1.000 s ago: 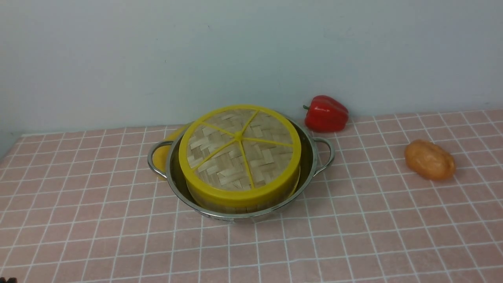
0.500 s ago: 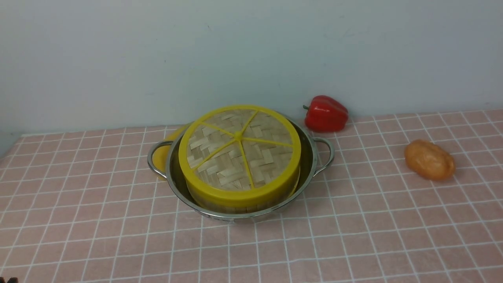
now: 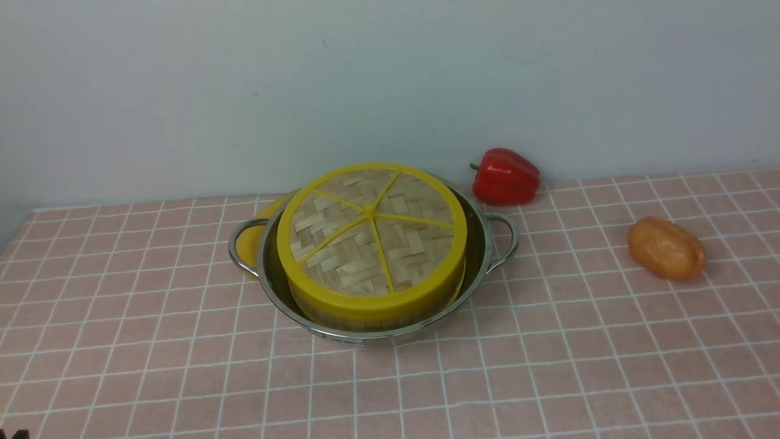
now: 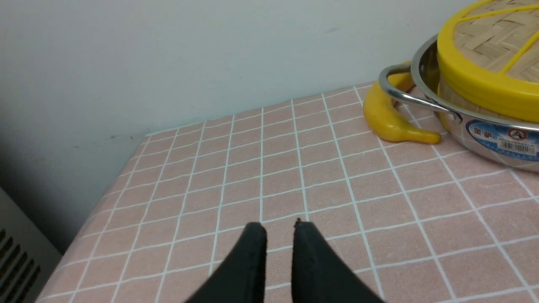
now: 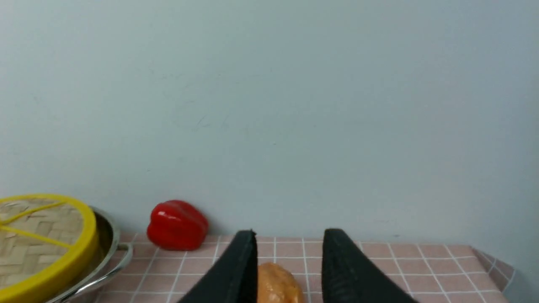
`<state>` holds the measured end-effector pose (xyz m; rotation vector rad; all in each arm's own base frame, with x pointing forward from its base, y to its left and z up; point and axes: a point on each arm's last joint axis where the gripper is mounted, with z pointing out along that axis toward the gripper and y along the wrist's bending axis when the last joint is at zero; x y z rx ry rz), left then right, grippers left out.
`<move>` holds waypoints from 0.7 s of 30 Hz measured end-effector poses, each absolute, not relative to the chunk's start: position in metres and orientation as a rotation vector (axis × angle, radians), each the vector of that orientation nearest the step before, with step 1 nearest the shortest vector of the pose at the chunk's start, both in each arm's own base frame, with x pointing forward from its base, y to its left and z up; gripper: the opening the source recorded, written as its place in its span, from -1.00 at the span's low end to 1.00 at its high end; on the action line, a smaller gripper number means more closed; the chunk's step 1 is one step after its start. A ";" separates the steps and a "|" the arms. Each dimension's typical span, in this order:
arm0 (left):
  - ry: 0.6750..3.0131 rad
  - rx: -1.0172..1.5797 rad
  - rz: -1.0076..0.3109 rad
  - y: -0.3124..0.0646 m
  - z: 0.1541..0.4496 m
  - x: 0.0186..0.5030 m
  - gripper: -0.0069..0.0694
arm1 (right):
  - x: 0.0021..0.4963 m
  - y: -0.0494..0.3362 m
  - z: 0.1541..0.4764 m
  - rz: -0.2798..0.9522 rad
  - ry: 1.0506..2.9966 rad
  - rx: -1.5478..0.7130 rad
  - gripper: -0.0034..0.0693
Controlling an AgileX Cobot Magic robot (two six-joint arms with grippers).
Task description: Place the steamer in the pot on the pink tablecloth, and put the lid on the steamer.
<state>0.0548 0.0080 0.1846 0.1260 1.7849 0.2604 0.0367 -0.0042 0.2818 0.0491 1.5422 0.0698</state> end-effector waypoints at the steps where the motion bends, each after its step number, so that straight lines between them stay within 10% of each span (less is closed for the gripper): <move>1: 1.785 0.126 0.260 0.008 0.185 0.055 -0.57 | 0.042 -0.003 0.272 0.061 1.525 0.051 -0.25; 8: 1.785 0.126 0.260 0.008 0.185 0.055 -0.54 | 0.058 -0.002 0.208 0.041 1.573 0.074 -0.25; 21: 1.785 0.126 0.260 0.008 0.185 0.055 -0.46 | 0.059 -0.003 0.201 0.041 1.612 0.091 -0.25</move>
